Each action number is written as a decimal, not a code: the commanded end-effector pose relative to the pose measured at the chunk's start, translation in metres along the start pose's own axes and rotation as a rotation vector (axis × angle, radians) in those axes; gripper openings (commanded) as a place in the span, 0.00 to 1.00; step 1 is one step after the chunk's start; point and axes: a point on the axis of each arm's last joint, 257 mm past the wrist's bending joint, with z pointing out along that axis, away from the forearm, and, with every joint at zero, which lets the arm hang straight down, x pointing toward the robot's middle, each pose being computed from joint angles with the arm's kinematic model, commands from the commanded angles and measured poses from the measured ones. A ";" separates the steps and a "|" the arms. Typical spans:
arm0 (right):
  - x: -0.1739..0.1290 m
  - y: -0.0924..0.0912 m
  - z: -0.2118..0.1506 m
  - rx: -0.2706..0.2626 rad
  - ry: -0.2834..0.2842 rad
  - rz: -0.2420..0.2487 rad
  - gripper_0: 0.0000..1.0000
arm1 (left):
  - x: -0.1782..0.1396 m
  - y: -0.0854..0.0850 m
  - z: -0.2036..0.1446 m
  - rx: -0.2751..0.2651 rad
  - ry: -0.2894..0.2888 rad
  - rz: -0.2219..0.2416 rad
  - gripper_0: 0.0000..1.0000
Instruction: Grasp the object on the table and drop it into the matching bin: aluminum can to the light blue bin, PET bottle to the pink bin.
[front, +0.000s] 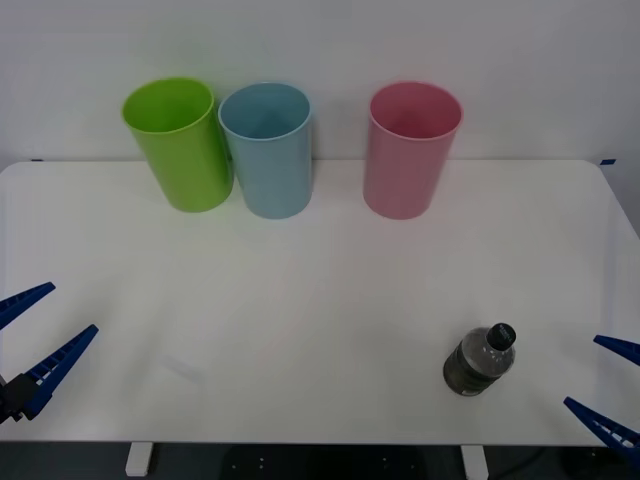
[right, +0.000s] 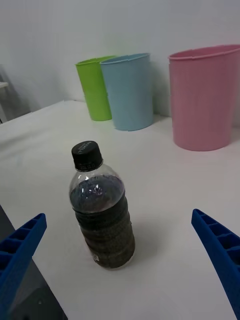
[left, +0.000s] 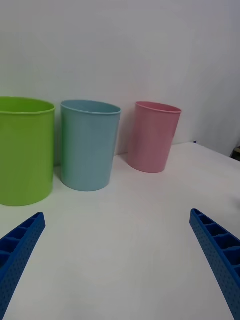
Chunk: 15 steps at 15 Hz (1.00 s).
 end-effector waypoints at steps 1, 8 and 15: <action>0.013 -0.003 0.001 -0.008 0.026 -0.075 1.00 | 0.000 0.000 0.000 0.000 0.000 0.000 1.00; 0.047 0.002 0.013 -0.042 0.069 -0.118 1.00 | 0.000 0.000 0.000 0.000 0.000 0.000 1.00; 0.058 0.013 0.041 -0.047 0.039 -0.121 1.00 | 0.000 0.000 0.000 0.000 0.000 0.000 1.00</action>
